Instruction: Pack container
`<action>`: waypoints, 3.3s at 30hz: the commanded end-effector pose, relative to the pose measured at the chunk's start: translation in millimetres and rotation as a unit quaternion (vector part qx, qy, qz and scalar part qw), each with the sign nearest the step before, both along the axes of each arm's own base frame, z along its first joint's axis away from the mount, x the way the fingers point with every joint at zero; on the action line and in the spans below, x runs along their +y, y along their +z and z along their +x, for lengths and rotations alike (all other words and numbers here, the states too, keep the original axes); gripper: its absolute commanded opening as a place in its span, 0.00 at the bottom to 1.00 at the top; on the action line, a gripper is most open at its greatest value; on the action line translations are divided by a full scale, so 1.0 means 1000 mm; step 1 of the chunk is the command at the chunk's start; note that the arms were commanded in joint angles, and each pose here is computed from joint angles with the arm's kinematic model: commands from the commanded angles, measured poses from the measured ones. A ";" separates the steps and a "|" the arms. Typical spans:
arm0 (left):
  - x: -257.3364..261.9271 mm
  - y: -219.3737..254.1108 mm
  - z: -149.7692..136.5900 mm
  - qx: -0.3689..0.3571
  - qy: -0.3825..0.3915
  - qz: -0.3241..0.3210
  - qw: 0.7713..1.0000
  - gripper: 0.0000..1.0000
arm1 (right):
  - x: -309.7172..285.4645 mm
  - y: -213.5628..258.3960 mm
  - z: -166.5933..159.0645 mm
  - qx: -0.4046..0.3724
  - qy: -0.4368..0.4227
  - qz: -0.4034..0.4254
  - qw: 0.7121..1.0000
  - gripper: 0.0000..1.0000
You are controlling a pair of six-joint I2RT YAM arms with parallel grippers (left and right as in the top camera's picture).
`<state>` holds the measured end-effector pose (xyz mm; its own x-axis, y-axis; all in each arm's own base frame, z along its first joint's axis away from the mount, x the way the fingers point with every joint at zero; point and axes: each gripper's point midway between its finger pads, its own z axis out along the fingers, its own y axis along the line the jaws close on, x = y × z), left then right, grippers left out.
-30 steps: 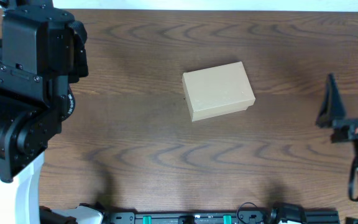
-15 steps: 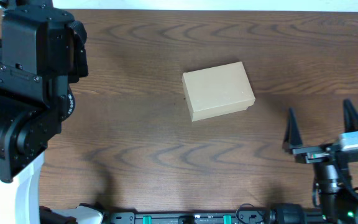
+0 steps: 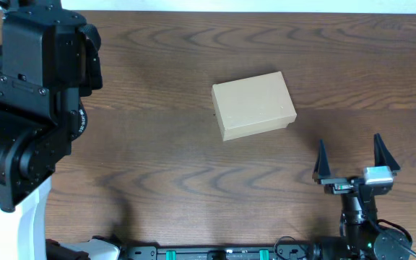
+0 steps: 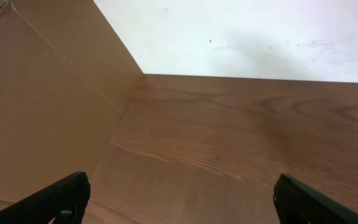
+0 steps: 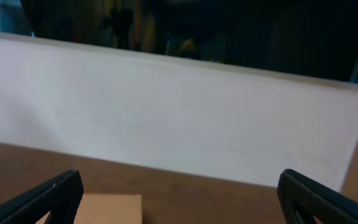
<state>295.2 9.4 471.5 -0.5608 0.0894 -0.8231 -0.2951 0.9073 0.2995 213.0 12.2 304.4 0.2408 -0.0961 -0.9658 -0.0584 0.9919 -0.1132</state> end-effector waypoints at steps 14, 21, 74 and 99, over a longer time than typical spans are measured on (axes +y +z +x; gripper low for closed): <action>0.003 0.001 0.000 -0.002 0.010 0.003 1.000 0.95 | -0.004 0.008 -0.001 -0.110 -0.016 -0.011 0.994 0.99; 0.003 0.001 0.000 -0.002 0.010 0.003 1.000 0.95 | 0.001 0.008 -0.001 -0.113 -0.008 -0.003 0.994 0.99; 0.003 0.001 0.000 -0.002 0.010 0.003 1.000 0.95 | -0.005 -0.148 0.033 0.154 -0.028 -0.014 0.988 0.99; 0.003 0.001 0.000 -0.002 0.010 0.003 1.000 0.95 | -0.005 -0.148 0.033 0.154 -0.028 -0.014 0.988 0.99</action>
